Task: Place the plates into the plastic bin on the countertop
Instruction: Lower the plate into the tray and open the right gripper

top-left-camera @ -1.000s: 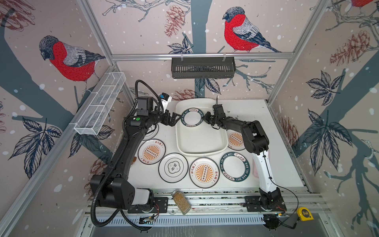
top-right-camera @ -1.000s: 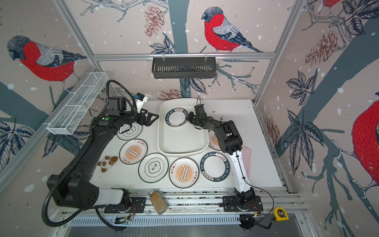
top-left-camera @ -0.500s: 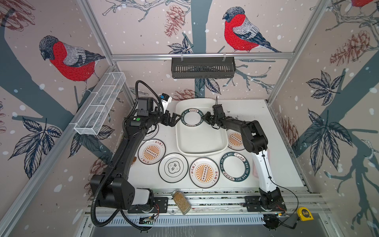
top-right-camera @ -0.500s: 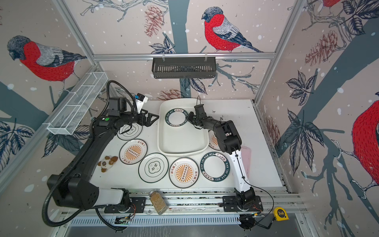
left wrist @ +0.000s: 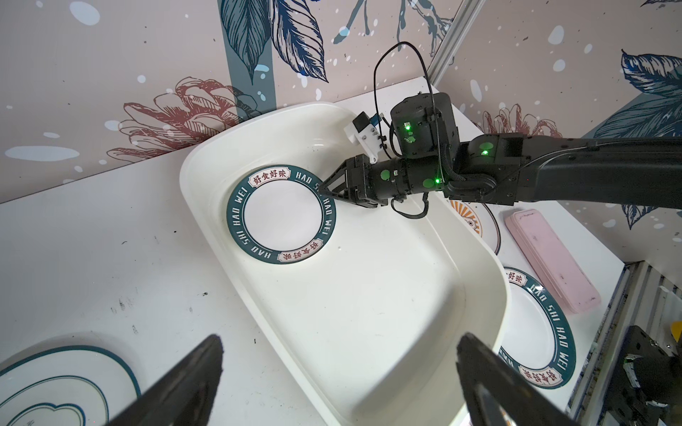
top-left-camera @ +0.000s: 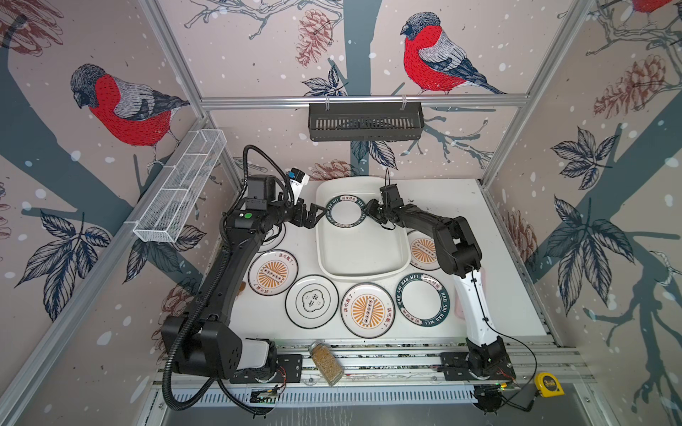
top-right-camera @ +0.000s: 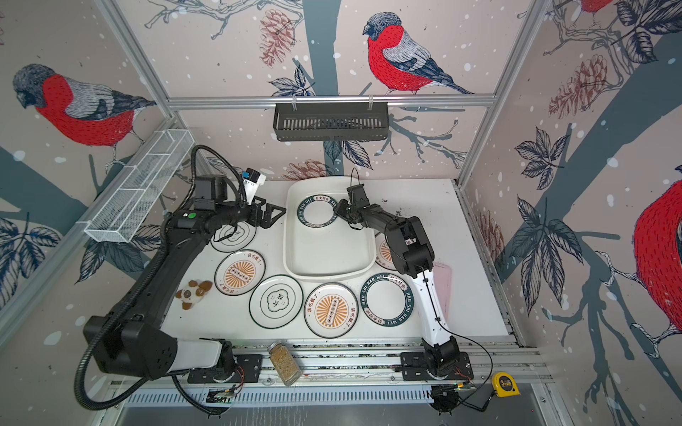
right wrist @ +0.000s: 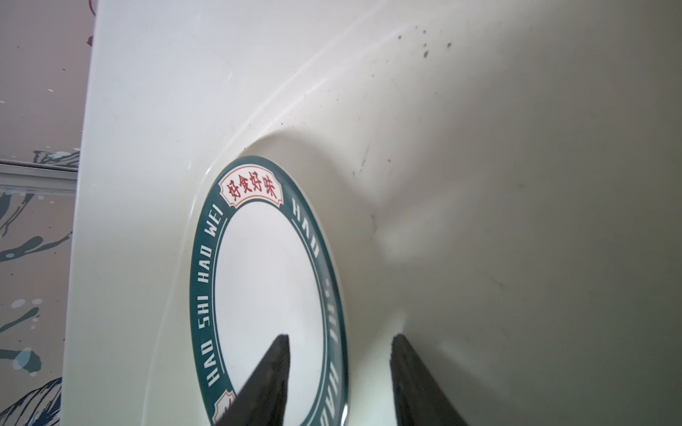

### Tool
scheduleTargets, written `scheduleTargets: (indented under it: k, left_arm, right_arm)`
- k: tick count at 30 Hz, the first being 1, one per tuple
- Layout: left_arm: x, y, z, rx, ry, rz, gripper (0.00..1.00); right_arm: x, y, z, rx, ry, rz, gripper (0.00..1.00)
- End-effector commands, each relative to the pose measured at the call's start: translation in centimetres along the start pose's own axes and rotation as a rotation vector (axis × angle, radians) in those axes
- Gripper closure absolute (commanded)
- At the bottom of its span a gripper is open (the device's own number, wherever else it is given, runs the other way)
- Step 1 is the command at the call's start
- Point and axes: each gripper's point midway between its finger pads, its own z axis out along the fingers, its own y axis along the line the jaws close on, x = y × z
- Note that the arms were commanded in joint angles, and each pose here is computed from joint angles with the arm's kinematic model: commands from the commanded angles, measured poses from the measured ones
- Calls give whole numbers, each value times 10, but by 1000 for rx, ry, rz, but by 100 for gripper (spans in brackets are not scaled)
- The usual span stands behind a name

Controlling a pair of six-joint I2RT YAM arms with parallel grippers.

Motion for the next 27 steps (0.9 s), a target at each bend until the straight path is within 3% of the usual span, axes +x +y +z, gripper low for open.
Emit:
scheduleTargets:
  k: [1, 10, 15, 27]
  left_arm:
    - [-6, -3, -1, 13, -25, 30, 2]
    - [-7, 6, -3, -41, -27, 63, 2]
    - [-6, 3, -6, -42, -23, 85, 2]
    - [11, 2, -5, -40, 2, 94, 2]
  right_arm:
    - [-3, -4, -6, 57, -7, -32, 52]
    - [-9, 13, -21, 78, -59, -35, 50]
    - [-19, 18, -36, 122, -111, -78, 49]
    - [-10, 62, -88, 80, -124, -198, 49]
